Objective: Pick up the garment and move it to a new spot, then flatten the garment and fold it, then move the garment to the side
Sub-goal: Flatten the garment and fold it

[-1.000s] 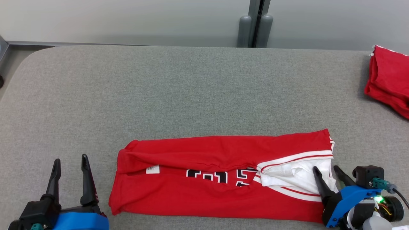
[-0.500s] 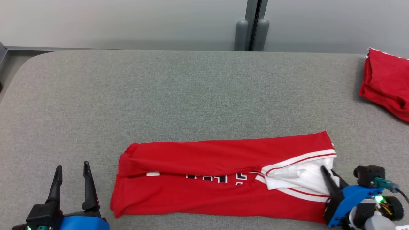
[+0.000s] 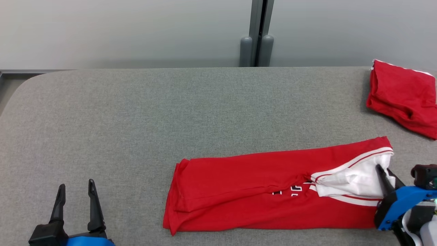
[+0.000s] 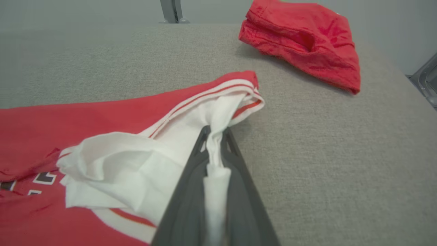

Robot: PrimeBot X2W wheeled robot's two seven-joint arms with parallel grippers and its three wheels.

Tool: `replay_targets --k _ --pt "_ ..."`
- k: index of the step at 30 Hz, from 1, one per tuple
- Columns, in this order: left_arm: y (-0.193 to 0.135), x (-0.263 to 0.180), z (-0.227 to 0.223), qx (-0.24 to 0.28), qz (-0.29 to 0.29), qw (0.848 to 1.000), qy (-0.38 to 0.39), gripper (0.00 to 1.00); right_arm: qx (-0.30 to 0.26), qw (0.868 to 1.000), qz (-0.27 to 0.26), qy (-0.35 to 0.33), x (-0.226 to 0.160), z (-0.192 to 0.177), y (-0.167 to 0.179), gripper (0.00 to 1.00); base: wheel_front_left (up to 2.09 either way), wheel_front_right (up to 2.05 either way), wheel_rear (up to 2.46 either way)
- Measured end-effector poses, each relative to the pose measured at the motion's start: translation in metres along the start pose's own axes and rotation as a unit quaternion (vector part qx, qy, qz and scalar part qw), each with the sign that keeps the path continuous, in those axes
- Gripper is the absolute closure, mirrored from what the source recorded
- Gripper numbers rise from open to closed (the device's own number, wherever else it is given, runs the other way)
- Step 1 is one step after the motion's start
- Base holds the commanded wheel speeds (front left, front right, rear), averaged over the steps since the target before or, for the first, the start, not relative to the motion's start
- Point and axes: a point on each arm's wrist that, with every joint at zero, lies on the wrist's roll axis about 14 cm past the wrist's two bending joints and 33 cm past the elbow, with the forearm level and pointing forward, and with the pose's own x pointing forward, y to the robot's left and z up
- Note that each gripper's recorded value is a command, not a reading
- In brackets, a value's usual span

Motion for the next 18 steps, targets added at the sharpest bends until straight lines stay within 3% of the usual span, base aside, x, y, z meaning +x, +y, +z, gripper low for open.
replay_targets --k 9,18 --pt "-0.003 0.0 0.001 -0.005 -0.004 1.0 -0.003 0.0 0.016 0.994 0.104 -0.03 -0.012 0.023 0.082 1.0 0.0 0.0 0.0" --pt "-0.003 -0.001 -0.002 -0.005 -0.003 1.0 0.002 0.0 0.004 0.971 0.233 -0.047 -0.028 0.046 0.178 1.0 0.0 0.0 0.0"
